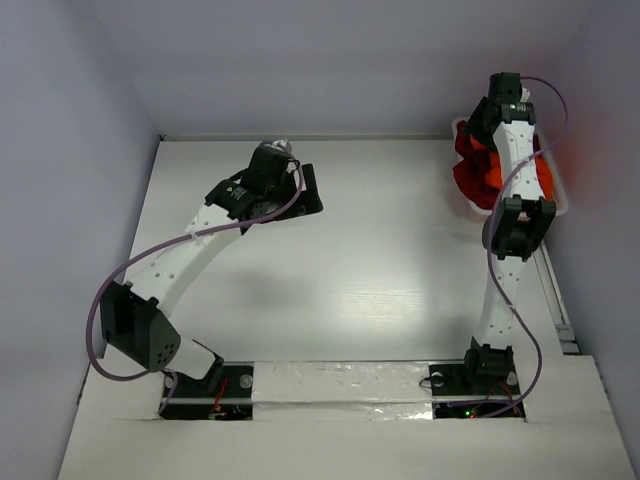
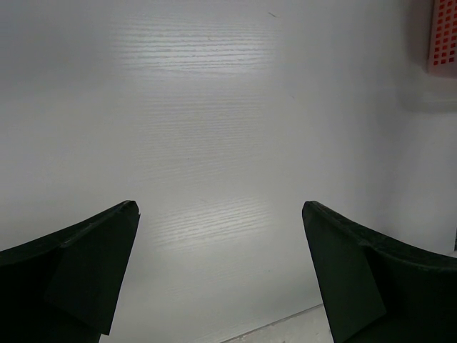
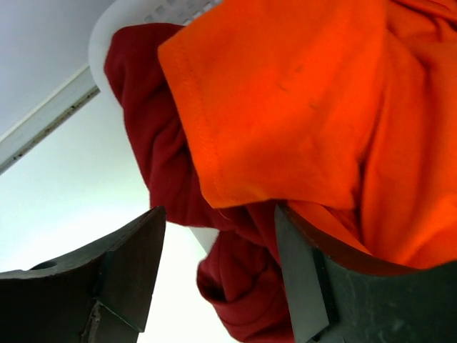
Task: Fold and stack the t-shirts
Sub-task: Grab crumpled tshirt from bin with the right arm
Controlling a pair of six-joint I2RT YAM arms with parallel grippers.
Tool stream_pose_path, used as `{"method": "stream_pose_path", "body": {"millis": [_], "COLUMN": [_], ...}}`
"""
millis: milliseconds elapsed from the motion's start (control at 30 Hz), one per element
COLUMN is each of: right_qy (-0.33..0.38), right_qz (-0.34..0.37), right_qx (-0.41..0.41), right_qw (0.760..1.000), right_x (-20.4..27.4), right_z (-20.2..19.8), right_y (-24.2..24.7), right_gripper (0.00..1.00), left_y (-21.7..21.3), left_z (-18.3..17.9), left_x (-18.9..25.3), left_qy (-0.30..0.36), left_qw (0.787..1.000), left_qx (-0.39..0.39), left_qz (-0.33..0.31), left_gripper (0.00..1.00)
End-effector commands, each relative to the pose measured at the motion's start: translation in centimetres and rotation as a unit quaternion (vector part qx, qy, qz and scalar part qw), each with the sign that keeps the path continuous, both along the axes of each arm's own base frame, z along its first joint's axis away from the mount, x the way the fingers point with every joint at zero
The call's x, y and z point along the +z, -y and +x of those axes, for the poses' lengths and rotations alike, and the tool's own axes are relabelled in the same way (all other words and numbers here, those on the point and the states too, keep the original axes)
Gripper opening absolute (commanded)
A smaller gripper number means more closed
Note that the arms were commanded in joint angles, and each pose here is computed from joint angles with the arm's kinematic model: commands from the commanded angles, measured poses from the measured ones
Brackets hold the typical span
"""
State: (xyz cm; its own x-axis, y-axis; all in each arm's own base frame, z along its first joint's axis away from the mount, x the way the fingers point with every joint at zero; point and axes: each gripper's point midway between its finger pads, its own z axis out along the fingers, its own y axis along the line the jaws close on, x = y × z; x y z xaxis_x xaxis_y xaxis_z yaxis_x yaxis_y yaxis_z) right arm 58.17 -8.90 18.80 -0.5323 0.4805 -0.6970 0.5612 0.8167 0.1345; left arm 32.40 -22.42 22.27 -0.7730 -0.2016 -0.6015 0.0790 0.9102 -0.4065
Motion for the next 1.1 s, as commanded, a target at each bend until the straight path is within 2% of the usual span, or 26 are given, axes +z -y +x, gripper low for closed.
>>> {"method": "stream_pose_path", "body": {"millis": [0,267,700,900,1067], "right_qy": [0.032,0.032,0.053,0.053,0.047], "right_qz": [0.003,0.009,-0.002,0.0,-0.003], "right_qx": [0.019,0.011,-0.024,-0.022,-0.022], "right_qw": [0.999,0.999,0.998,0.998,0.999], "right_x": [0.5,-0.7,0.3,0.1,-0.3], "right_z": [1.8,2.4,2.5,2.7,2.6], "right_y": [-0.5,0.0,2.0,1.9,2.0], "right_gripper": [0.67,0.64,0.44,0.41,0.3], "left_y": [0.1,0.0,0.2,0.3,0.3], "left_z": [-0.6,-1.0,-1.7,-1.5,-1.6], "left_x": [1.8,1.7,1.1,1.5,1.1], "left_qy": [0.02,0.018,0.008,0.013,0.009], "left_qw": [1.0,1.0,1.0,1.0,1.0], "left_qx": [-0.002,-0.001,-0.01,-0.013,-0.013], "left_qz": [-0.021,-0.026,-0.024,-0.026,-0.024], "left_gripper": [0.99,0.99,0.99,0.99,0.99]}}
